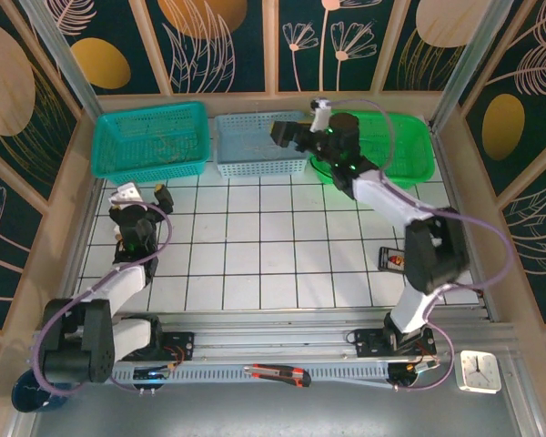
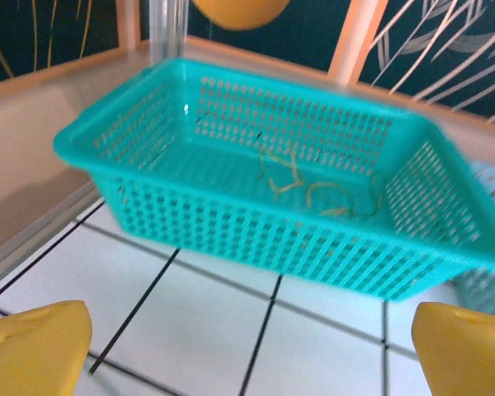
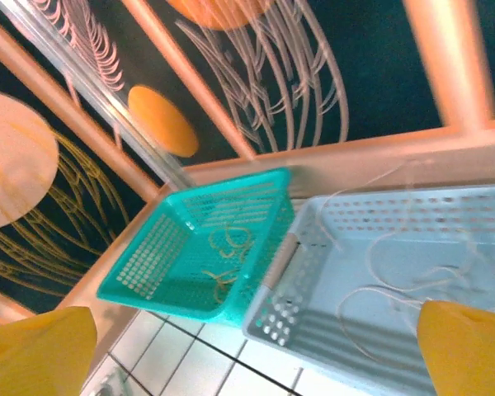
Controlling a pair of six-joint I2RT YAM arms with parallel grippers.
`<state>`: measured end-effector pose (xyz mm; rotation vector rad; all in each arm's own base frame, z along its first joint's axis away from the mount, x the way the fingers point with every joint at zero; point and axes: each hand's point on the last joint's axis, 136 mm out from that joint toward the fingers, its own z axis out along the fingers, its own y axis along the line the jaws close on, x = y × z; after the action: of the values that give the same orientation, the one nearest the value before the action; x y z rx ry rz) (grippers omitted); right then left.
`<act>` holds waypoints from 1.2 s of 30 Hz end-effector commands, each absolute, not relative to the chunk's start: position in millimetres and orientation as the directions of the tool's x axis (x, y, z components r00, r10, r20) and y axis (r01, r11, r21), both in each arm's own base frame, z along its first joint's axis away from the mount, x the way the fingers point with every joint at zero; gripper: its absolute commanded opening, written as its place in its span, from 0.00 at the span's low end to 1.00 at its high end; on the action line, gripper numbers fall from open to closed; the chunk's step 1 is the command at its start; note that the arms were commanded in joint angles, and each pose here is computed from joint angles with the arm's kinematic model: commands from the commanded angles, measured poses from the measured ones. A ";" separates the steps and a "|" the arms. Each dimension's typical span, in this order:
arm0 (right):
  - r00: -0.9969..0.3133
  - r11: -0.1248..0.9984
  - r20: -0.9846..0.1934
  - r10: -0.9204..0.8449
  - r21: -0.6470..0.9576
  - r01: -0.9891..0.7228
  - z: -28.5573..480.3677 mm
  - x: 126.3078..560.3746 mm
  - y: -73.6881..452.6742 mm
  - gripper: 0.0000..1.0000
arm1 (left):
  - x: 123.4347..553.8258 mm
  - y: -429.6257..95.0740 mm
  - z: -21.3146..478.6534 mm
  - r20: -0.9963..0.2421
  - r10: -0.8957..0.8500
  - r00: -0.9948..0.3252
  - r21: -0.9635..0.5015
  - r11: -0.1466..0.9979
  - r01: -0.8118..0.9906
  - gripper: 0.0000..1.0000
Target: Untangle the cables
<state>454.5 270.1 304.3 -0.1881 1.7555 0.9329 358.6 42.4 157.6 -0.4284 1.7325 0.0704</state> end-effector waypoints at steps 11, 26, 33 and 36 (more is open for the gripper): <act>-0.147 0.973 -0.975 0.164 0.135 0.186 176.8 364.1 -12.7 0.99 | 361.3 43.0 150.5 -0.993 -0.118 -0.014 -0.109 0.954 -0.279 0.99; -0.089 0.992 -0.989 0.121 0.117 0.053 127.8 374.6 -13.3 0.99 | 377.6 15.3 136.4 -0.995 -0.066 -0.080 -0.057 0.992 -0.111 0.99; -0.088 0.992 -0.990 0.114 0.109 0.069 127.8 375.3 -13.5 0.99 | 377.7 18.8 135.7 -0.994 -0.074 -0.082 -0.063 0.990 -0.128 0.99; -0.099 0.992 -0.988 0.120 0.114 0.061 126.2 376.5 -13.9 0.99 | 376.0 20.8 137.4 -0.994 -0.076 -0.072 -0.065 0.988 -0.140 0.99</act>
<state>370.5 -13.8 110.4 0.1582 1.7243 0.0452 373.6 19.7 129.4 -0.1684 1.6743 0.0550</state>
